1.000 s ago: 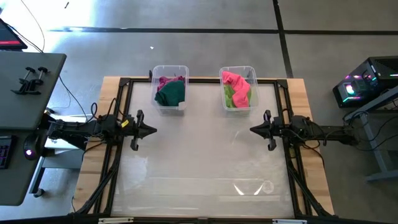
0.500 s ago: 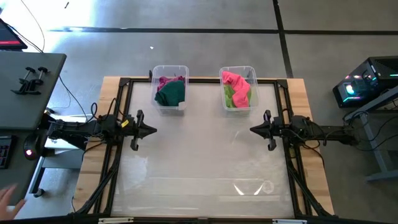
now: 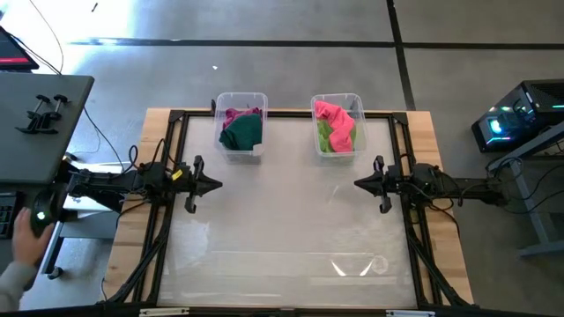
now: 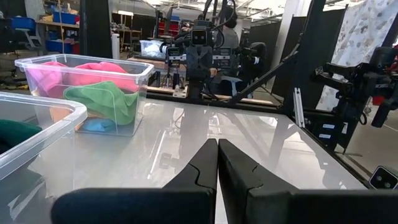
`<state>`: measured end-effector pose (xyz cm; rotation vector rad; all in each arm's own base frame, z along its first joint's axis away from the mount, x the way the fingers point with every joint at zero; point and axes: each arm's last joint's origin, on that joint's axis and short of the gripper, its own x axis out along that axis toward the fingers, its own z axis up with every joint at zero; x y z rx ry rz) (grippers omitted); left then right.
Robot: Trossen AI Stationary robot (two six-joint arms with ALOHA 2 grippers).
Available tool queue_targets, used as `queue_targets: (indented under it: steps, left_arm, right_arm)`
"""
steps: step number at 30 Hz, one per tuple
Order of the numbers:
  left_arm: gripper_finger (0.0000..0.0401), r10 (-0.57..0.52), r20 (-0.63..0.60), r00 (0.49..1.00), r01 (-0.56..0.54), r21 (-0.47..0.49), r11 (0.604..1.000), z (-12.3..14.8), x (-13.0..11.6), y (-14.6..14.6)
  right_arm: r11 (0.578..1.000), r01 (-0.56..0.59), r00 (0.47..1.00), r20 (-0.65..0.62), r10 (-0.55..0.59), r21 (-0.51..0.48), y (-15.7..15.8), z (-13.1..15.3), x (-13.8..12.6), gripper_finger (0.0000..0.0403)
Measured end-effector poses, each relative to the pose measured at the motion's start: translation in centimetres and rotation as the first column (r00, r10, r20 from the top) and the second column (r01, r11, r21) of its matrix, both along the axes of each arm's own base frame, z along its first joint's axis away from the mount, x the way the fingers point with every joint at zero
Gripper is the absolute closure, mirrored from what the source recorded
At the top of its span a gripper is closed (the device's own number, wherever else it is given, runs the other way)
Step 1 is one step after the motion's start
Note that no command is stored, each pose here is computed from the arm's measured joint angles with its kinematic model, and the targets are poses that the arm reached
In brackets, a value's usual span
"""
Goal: Sort towels by color in basket
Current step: Return to Home Position
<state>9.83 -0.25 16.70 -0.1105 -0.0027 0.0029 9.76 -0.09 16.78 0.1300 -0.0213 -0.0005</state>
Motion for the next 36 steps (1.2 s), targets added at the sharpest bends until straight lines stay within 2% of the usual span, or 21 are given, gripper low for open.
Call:
queue_targets:
  steps: [16,36]
  left_arm:
    - [0.0401,-0.051,0.0,0.999,0.051,0.0,0.999,0.0,-0.02,-0.48]
    - [0.0401,-0.05,0.009,0.999,0.05,-0.001,0.999,0.07,-0.08,-0.48]
  right_arm:
    - [1.0,0.0,1.0,0.0,0.0,0.0,0.0,0.0,0.0,0.0402]
    - [1.0,0.0,1.0,0.0,0.0,0.0,0.0,0.0,0.0,0.0402]
